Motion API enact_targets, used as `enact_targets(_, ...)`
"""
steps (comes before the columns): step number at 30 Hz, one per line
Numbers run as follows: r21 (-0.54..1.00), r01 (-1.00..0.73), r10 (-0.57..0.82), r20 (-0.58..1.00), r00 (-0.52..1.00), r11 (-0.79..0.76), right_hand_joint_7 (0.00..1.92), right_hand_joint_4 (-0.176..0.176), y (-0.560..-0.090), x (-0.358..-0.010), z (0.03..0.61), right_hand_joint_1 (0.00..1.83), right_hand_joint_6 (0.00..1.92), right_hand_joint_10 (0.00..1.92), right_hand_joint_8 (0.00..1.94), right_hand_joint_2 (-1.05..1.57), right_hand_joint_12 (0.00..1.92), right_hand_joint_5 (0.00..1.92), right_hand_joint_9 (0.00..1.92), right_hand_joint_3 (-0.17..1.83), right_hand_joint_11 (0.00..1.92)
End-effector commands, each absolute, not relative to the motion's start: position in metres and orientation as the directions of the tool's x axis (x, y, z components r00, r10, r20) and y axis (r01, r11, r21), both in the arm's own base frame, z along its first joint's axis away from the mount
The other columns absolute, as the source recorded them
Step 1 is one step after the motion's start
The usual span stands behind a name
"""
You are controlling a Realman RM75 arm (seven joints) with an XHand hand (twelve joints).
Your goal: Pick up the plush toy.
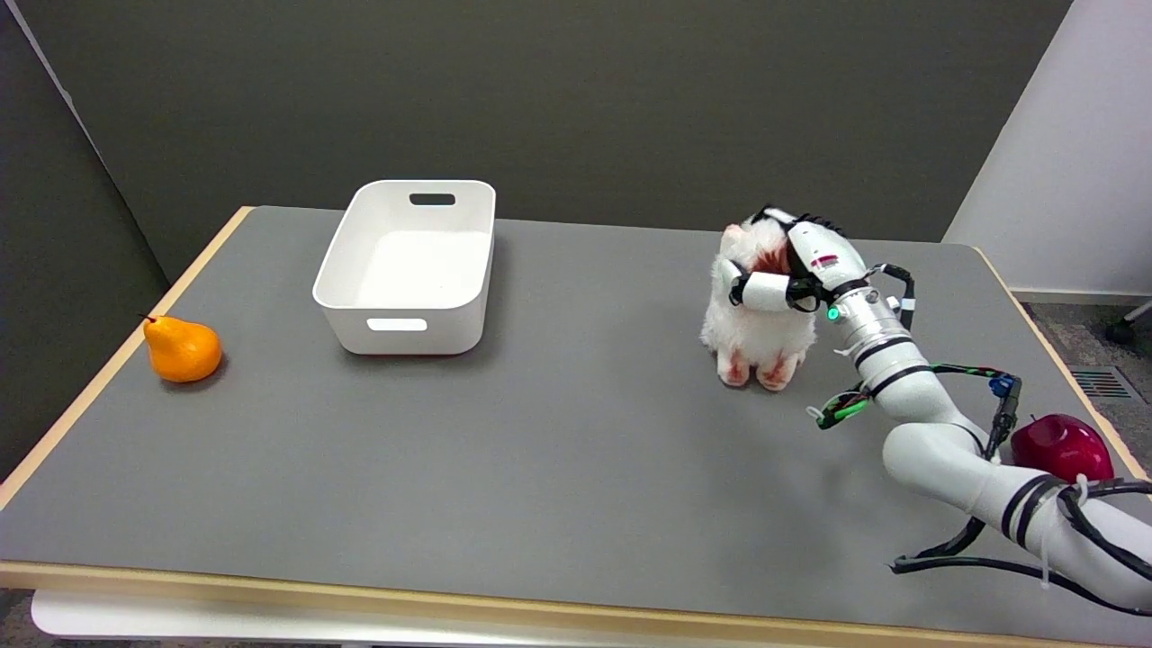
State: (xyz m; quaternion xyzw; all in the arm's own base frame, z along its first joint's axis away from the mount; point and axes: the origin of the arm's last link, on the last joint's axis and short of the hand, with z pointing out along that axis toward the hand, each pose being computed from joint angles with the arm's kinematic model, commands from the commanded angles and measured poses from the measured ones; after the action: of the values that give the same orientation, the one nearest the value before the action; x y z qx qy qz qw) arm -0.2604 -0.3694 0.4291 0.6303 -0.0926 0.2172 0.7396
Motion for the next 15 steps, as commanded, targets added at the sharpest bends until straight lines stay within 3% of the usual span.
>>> enact_targets(1,0.883,-0.451,0.16,0.43,0.889,0.132,0.72,-0.024,-0.37,-0.286,0.429,0.97,1.6,1.92,1.88,0.93,1.92,0.73,0.83,0.74,0.67)
enact_targets(4,0.899,-0.423,0.181,0.399,0.899,0.115,0.66,0.003,-0.367,-0.283,0.428,0.93,1.74,1.92,1.94,0.89,1.92,0.7,0.89,0.9,0.67)
enact_targets(6,0.9,-0.423,0.207,0.397,0.894,0.103,0.63,0.005,-0.365,-0.279,0.428,0.9,1.8,1.92,1.94,0.92,1.92,0.66,0.91,0.9,0.69)
enact_targets(8,0.888,-0.452,0.238,0.423,0.874,0.081,0.54,-0.023,-0.364,-0.273,0.427,0.93,1.91,1.92,1.94,0.75,1.92,0.48,0.9,0.73,0.68)
enact_targets(12,0.829,-0.559,0.293,0.534,0.793,0.002,0.46,-0.045,-0.366,-0.259,0.421,0.89,1.92,1.92,1.94,0.77,1.92,0.3,0.87,0.71,0.56)
enact_targets(15,0.817,-0.567,0.331,0.565,0.756,-0.1,0.35,-0.025,-0.369,-0.239,0.408,0.76,1.92,1.92,1.94,1.24,1.92,0.44,0.79,0.5,0.47)
